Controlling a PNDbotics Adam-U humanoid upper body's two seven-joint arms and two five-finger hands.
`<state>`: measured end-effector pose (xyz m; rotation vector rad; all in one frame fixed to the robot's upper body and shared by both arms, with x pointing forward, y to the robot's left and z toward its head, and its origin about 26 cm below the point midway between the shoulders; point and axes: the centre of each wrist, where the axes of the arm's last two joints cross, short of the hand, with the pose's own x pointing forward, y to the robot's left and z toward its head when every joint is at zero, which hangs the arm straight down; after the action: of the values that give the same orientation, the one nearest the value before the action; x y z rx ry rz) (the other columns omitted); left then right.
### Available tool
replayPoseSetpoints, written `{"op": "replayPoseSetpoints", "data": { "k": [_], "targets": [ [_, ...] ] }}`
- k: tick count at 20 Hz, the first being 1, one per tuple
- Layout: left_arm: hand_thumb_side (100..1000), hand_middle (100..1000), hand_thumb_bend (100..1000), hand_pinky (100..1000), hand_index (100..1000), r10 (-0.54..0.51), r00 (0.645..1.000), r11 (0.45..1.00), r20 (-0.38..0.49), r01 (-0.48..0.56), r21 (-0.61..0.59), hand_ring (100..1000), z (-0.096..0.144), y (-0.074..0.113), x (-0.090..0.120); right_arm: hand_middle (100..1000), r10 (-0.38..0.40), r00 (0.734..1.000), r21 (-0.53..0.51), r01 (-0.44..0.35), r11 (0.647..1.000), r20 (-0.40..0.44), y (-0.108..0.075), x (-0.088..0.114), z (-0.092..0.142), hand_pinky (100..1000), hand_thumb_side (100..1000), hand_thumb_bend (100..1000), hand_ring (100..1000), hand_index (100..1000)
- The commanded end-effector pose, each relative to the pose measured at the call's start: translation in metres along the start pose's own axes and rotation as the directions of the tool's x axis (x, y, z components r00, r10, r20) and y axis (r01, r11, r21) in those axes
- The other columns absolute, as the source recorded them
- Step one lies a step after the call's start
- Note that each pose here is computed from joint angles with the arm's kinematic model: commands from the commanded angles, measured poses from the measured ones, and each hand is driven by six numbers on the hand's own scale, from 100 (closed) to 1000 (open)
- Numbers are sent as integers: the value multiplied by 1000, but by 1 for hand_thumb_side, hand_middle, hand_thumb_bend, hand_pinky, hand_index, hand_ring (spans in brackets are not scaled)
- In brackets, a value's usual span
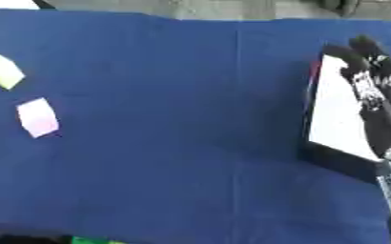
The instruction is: Pick up the objects with one hand, pass them to the other hand, and then place them into the box on the other side of the table.
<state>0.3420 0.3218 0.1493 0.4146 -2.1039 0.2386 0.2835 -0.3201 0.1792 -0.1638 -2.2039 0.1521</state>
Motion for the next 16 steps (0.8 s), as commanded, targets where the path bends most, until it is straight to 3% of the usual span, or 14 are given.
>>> {"op": "replayPoseSetpoints", "data": {
  "k": [1, 12, 16],
  "targets": [
    [801, 821, 185, 1000, 922, -10, 999, 1000, 35, 10, -3, 811, -7, 3, 9, 1000, 21, 999, 5, -21, 1000, 32, -3, 8, -4, 1000, 641, 100, 1000, 995],
    [791, 823, 193, 1000, 925, -22, 998, 1000, 58, 22, 10, 814, -14, 4, 15, 1000, 34, 999, -11, -34, 999, 38, -5, 9, -4, 1000, 642, 100, 1000, 995],
    [779, 820, 194, 1000, 929, -116, 991, 993, 61, 117, -11, 821, -27, 12, 23, 1000, 41, 998, -12, -41, 999, 42, -6, 10, -4, 1000, 642, 100, 1000, 995]
  ]
}}
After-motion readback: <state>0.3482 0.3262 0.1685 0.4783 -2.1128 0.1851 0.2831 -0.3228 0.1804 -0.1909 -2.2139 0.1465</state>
